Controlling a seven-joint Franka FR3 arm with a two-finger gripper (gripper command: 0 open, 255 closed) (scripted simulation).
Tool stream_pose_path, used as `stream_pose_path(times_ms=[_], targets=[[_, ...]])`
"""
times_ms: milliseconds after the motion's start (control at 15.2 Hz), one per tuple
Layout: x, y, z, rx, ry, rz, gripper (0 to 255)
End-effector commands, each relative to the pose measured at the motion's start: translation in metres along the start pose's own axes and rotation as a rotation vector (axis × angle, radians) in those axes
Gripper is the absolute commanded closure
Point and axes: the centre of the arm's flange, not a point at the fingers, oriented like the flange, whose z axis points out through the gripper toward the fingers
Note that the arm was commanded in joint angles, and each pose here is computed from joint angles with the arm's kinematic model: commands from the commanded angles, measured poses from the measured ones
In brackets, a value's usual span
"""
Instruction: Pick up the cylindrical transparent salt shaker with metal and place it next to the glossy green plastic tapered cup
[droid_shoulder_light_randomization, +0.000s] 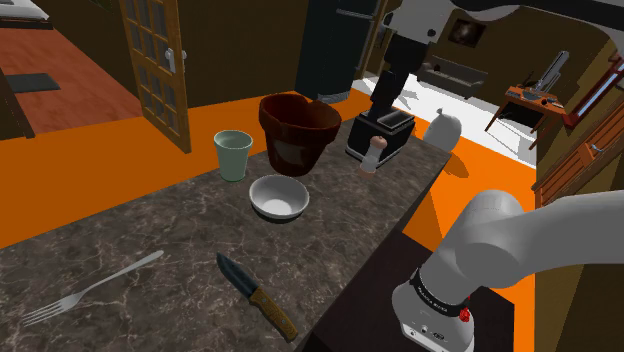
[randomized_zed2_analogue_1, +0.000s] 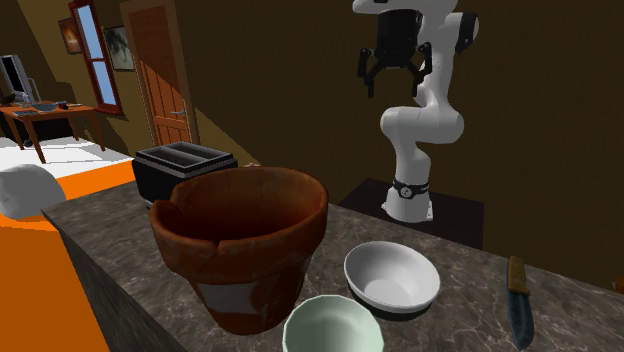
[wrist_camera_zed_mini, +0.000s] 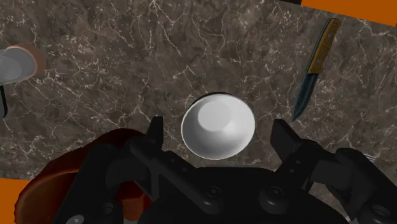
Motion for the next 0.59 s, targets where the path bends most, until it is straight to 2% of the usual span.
stream_pose_path(times_ms=[0, 528], targets=[[0.0, 0.0, 0.0, 0.0, 0.0, 0.0, 0], [0.01, 0.086, 0.05, -0.047, -0.031, -0.004, 0]])
